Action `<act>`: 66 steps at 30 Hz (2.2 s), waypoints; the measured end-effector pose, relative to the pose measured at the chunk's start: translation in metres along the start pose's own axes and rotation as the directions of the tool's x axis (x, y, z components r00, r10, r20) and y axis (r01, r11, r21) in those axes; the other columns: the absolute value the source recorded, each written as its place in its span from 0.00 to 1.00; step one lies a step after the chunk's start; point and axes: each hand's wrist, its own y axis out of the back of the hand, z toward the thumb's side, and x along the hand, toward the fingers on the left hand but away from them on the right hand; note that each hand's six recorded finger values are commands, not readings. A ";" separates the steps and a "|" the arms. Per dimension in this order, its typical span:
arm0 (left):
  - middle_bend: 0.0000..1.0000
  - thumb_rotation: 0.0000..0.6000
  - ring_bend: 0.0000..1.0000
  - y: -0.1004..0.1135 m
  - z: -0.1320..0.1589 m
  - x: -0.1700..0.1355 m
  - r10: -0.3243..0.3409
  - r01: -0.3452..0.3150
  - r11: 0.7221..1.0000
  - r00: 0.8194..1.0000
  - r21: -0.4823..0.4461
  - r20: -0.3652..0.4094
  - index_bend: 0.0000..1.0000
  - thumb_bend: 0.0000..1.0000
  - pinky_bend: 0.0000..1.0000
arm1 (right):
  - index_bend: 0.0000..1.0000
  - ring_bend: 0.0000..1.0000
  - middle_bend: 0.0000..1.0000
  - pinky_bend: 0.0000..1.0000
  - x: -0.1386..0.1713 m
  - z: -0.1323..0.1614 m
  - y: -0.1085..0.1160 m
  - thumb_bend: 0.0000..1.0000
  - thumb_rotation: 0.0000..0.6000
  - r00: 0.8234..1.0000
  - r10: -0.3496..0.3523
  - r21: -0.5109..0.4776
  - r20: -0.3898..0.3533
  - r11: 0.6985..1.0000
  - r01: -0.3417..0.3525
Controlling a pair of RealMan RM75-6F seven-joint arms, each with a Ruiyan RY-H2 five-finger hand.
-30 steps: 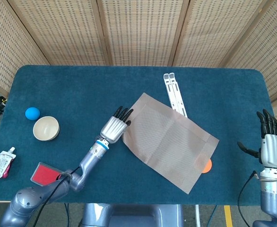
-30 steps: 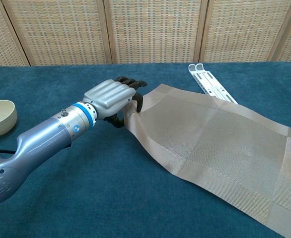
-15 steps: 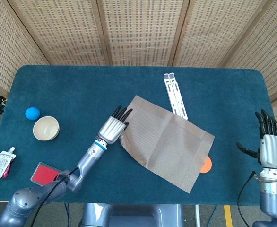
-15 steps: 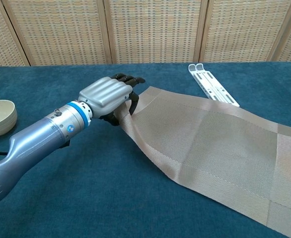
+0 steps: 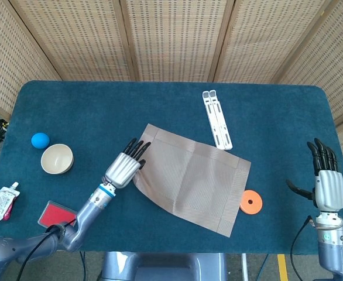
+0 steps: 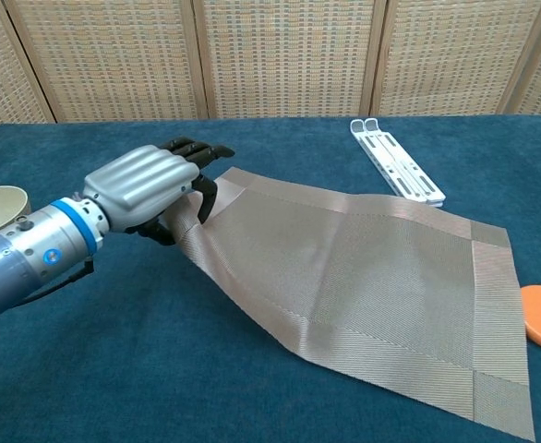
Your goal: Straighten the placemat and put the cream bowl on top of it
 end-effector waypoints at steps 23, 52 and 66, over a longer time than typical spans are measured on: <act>0.00 1.00 0.00 0.010 0.038 -0.103 -0.133 0.133 0.991 0.984 0.006 0.120 0.63 0.54 0.00 | 0.11 0.00 0.00 0.00 0.018 0.025 -0.008 0.26 1.00 0.997 0.038 0.021 -0.070 0.999 -0.037; 0.00 1.00 0.00 0.008 0.032 -0.129 -0.156 0.149 0.986 0.982 0.071 0.111 0.37 0.38 0.00 | 0.11 0.00 0.00 0.00 0.026 0.033 -0.009 0.26 1.00 0.994 0.054 0.016 -0.092 0.998 -0.053; 0.00 1.00 0.00 0.035 0.001 -0.163 -0.134 0.134 0.991 0.990 0.006 0.043 0.04 0.00 0.00 | 0.11 0.00 0.00 0.00 0.031 0.038 -0.012 0.26 1.00 0.992 0.059 0.033 -0.113 0.998 -0.056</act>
